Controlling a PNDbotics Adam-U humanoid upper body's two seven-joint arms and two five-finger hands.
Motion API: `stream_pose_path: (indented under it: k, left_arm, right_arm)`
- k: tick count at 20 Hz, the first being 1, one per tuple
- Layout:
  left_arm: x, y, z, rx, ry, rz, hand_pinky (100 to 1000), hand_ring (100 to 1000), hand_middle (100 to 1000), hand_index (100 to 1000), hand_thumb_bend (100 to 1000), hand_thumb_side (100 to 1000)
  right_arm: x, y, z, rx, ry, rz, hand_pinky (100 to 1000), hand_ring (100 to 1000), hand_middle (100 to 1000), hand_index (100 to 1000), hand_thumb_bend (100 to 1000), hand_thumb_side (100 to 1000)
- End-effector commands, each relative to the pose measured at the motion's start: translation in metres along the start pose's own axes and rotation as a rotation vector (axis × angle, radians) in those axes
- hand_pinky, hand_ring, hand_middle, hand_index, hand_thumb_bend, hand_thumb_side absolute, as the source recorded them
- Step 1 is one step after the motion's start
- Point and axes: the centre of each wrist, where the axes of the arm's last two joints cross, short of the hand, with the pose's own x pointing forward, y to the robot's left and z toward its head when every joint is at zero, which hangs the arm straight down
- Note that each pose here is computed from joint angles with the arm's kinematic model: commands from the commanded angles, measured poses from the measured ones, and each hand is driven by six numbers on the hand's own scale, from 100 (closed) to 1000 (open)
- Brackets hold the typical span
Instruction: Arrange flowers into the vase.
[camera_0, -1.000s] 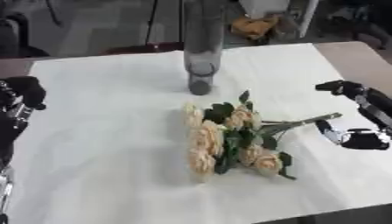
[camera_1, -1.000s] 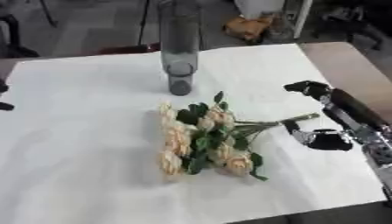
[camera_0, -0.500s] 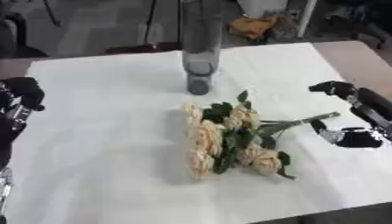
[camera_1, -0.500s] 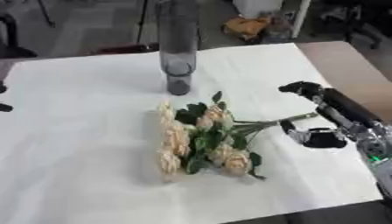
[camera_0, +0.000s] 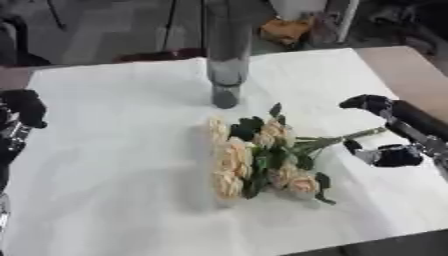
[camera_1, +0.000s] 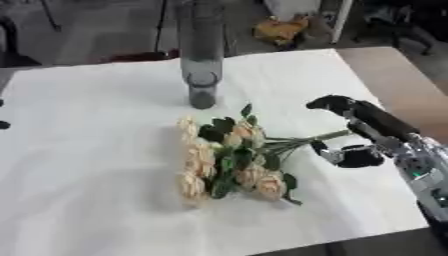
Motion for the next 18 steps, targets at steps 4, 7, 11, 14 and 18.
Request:
stream_pose_path:
  k: [4,7,11,14,18]
  left_arm:
    - [0.004,0.003,-0.002,-0.008,-0.018,-0.007,565,746,642,672,951,608]
    - [0.005,0.003,-0.002,-0.009,-0.018,-0.007,565,745,642,672,951,608]
    - [0.005,0.002,-0.003,-0.009,-0.019,-0.007,565,745,642,672,951,608]
    - [0.005,0.002,-0.003,-0.009,-0.019,-0.007,565,745,642,672,950,608]
    - [0.005,0.002,-0.003,-0.012,-0.018,-0.005,565,745,642,672,949,608]
  right_arm:
    - [-0.004,-0.010,-0.003,0.023,-0.014,0.065,849,891,845,921,283,158]
    - [-0.006,-0.007,-0.004,0.039,-0.013,0.075,848,890,845,919,284,158]
    - [-0.009,-0.004,-0.004,0.049,-0.009,0.084,848,890,845,919,284,158]
    - [-0.010,-0.003,-0.004,0.051,-0.005,0.086,845,888,844,918,284,159]
    - [-0.021,0.006,-0.004,0.079,0.050,0.079,844,887,842,919,279,161]
